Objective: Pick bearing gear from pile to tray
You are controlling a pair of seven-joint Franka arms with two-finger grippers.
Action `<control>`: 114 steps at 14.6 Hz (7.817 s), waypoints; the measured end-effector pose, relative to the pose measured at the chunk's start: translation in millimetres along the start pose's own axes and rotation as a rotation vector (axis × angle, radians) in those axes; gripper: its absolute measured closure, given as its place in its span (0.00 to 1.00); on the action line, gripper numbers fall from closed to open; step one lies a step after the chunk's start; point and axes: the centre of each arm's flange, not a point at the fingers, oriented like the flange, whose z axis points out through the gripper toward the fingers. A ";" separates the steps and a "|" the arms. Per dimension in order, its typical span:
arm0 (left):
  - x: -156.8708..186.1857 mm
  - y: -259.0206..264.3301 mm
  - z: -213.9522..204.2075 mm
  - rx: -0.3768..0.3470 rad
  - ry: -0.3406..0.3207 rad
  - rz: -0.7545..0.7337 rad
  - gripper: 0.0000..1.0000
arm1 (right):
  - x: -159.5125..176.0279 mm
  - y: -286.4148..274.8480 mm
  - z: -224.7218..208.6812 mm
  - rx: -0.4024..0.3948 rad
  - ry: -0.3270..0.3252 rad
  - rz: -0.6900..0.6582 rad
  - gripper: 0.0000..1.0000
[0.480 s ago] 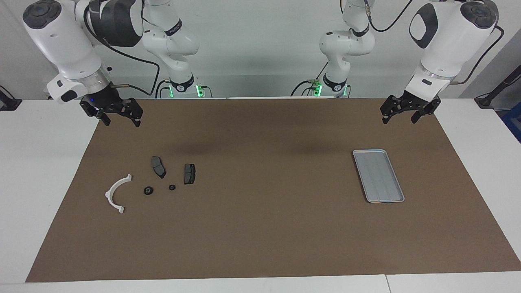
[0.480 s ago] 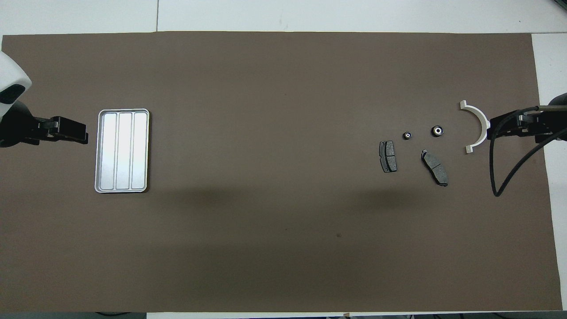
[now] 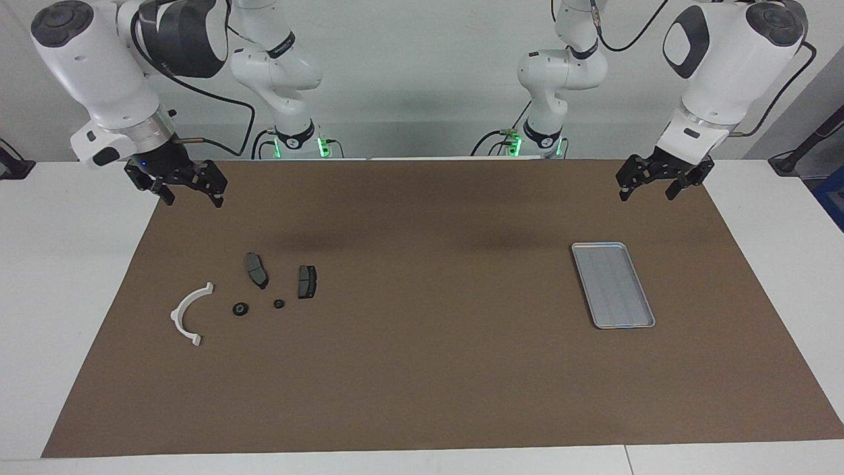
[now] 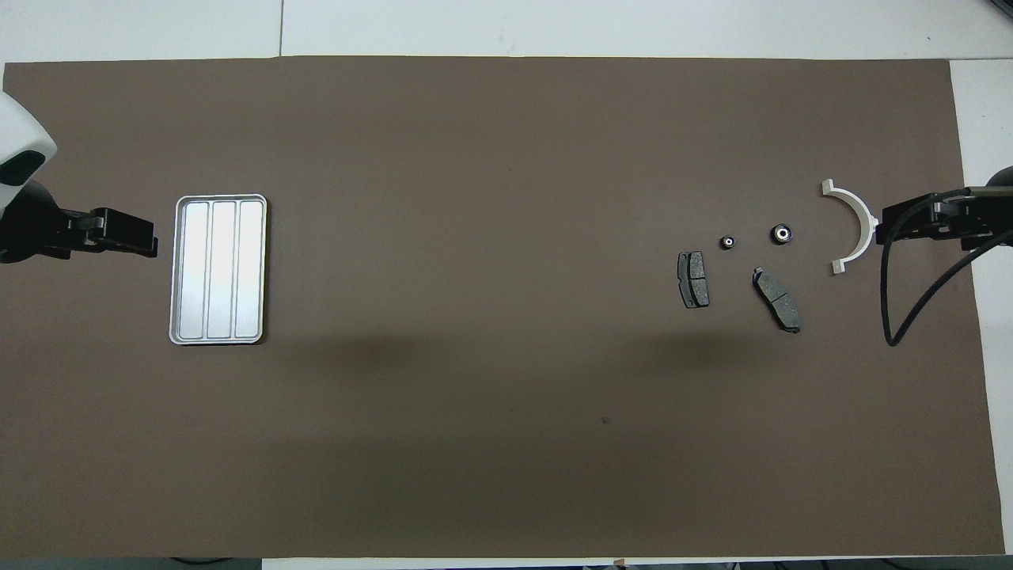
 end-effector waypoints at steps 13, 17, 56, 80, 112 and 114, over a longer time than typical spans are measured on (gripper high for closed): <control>0.0 0.0 0.0 0.000 0.000 0.000 0.00 | 84.3 6.9 197.0 -0.030 0.046 -0.078 0.00; 0.0 0.0 0.0 0.000 0.000 0.000 0.00 | 84.6 6.3 210.0 -0.029 0.028 -0.098 0.00; 0.0 0.0 0.0 0.000 0.000 0.000 0.00 | 55.5 1.6 278.6 -0.025 0.046 -0.132 0.65; 0.0 0.0 0.0 0.000 0.000 0.000 0.00 | -39.0 -446.8 270.2 -0.012 0.017 -0.077 0.65; -1.1 22.0 2.6 0.001 -0.007 0.008 0.00 | 88.0 -101.6 188.4 -0.040 0.098 -0.167 0.00; -1.5 39.9 3.9 0.000 -0.001 -0.084 0.00 | 82.5 -94.7 203.6 -0.042 0.079 -0.180 0.00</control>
